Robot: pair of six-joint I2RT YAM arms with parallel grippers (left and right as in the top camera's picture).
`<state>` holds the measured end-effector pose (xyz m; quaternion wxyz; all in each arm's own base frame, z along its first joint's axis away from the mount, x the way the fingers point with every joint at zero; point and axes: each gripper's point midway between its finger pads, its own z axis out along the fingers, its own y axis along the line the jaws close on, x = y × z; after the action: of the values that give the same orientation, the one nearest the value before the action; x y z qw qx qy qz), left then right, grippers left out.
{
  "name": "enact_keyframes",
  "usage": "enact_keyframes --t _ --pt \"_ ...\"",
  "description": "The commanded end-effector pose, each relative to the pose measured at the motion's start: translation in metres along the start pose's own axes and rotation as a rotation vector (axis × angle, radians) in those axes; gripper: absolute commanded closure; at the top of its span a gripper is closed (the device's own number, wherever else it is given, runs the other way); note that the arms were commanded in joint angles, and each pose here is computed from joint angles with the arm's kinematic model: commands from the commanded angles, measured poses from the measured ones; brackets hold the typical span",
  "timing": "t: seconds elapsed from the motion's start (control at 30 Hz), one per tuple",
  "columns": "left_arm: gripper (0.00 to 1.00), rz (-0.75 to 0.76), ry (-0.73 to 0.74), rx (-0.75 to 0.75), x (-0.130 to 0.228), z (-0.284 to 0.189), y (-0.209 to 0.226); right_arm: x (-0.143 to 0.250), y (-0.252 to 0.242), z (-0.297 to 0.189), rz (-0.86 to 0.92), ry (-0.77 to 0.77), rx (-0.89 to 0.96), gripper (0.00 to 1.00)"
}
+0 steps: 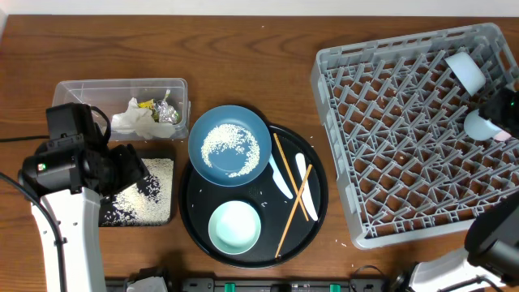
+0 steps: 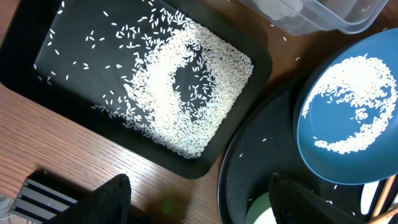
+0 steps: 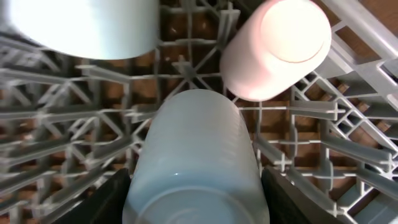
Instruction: Sort waste into correct bins and load items into the dishwasher rack
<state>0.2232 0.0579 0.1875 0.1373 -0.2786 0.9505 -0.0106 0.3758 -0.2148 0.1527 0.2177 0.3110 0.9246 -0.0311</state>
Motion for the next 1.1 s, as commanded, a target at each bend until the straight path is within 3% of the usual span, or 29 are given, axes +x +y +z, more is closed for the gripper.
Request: enact_keyframes --t 0.0,1.07 --pt "0.27 -0.014 0.016 -0.018 0.003 0.003 0.004 -0.010 0.022 -0.027 -0.021 -0.057 -0.060 0.76" --pt "0.28 -0.014 0.016 -0.018 0.003 0.003 0.004 0.015 0.007 0.010 -0.031 0.011 0.041 0.75"
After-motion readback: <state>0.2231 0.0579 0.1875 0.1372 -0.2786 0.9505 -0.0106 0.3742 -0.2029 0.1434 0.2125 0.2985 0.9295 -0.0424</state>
